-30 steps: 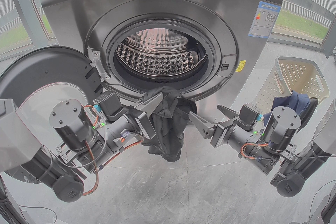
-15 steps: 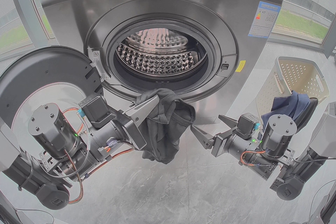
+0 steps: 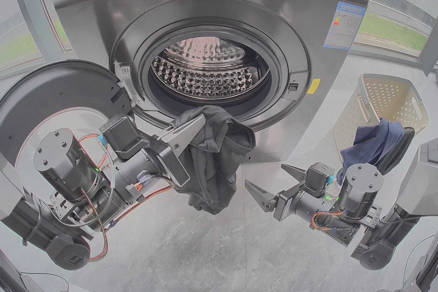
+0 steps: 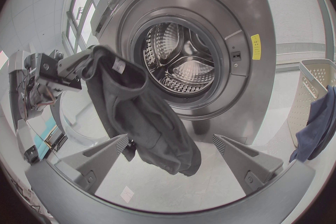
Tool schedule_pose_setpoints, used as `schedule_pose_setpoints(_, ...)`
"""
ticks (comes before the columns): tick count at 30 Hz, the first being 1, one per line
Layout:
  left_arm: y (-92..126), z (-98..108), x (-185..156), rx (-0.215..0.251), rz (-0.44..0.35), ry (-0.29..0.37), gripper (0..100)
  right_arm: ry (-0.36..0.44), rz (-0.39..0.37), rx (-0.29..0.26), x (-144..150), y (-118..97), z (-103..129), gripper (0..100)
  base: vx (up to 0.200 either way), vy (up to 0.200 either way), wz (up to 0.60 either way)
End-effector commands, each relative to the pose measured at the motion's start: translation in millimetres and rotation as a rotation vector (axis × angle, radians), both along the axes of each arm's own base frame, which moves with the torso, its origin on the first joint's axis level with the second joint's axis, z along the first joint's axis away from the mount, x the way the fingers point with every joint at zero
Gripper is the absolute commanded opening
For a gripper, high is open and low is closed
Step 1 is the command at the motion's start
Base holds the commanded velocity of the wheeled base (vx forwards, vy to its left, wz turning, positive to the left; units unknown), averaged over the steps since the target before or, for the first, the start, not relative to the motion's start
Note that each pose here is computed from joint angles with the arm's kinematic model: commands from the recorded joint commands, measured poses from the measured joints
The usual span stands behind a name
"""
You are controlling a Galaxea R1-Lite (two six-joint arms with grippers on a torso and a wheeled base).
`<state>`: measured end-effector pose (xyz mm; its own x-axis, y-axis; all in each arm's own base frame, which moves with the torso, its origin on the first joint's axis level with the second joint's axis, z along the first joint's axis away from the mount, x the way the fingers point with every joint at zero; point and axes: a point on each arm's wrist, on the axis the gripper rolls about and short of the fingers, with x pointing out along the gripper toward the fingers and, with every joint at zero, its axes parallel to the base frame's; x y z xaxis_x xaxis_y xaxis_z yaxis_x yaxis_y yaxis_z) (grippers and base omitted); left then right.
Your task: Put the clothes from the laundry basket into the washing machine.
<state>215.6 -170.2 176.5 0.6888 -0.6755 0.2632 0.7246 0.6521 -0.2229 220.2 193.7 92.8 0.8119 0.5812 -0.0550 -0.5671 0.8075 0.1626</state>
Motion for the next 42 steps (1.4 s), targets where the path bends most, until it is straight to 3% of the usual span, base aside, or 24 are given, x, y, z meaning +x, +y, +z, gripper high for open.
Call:
schedule_pose_setpoints(1,0,2,1,-0.007,0.001,-0.007,0,0.015,0.035,-0.011,-5,3,-4,100,0.0,0.0,0.0)
schedule_pose_setpoints(13,1,3,1,-0.007,0.006,-0.011,0,-0.021,0.131,0.03,-11,31,2,100,0.0,0.0,0.0)
schedule_pose_setpoints(21,1,3,1,-0.005,0.007,-0.014,0,-0.058,0.086,0.057,29,52,-9,100,0.0,0.0,0.0)
schedule_pose_setpoints(27,3,6,-2,-0.012,0.005,-0.018,0,-0.083,0.034,0.071,59,55,-17,100,0.0,0.0,0.0)
schedule_pose_setpoints(42,2,4,-4,-0.005,-0.003,-0.015,0,-0.121,0.004,0.099,74,54,-10,100,0.0,0.0,0.0)
